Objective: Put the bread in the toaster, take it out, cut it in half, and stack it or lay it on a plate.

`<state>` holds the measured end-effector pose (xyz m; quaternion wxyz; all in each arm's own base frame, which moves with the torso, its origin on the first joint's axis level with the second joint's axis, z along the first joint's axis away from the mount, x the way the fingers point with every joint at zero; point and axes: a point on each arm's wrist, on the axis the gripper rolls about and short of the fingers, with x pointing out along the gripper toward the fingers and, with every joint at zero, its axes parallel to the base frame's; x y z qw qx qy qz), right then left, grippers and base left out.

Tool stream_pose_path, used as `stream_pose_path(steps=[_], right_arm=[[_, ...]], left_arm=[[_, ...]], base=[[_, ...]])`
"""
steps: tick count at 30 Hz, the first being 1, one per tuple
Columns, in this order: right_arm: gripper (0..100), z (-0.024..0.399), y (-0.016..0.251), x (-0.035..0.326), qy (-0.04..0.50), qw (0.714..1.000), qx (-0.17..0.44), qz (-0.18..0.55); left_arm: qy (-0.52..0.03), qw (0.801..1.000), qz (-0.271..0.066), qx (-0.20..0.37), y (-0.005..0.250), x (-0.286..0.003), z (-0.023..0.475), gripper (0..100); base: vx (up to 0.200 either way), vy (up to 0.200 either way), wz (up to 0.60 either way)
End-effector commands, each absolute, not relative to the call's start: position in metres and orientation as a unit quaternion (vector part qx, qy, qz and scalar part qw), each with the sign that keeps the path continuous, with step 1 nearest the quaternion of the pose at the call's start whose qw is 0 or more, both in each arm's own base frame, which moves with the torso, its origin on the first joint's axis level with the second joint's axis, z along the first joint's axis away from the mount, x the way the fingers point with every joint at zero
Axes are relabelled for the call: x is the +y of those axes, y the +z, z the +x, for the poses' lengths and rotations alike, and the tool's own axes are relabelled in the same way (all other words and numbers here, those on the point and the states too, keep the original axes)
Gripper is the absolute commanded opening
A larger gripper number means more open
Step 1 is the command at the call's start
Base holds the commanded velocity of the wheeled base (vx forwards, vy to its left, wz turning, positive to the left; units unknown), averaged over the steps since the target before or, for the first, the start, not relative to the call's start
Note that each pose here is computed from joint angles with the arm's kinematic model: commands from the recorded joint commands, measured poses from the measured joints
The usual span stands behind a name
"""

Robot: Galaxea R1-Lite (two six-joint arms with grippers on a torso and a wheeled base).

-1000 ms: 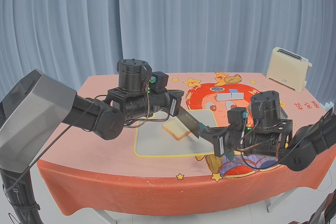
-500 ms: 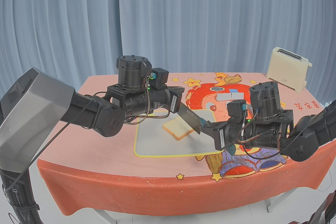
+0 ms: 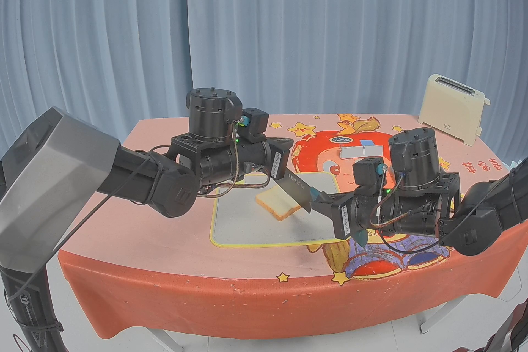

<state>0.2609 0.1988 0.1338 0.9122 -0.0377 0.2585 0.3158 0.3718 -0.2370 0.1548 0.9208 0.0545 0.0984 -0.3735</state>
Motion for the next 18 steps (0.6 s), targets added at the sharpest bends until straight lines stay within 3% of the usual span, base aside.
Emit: stream_pose_path(steps=[1,18], right_arm=[[0,0.263,0.13,0.199,0.313,0.911,0.264,-0.039],[0,0.267,0.121,0.199,0.308,0.91,0.276,-0.042]], left_arm=[[-0.376,0.919,0.056,0.104,0.15,-0.238,0.37,0],[-0.369,0.917,0.062,0.138,0.124,-0.238,0.369,0]], base=[[0.0,0.0,0.0],[0.0,0.0,0.0]])
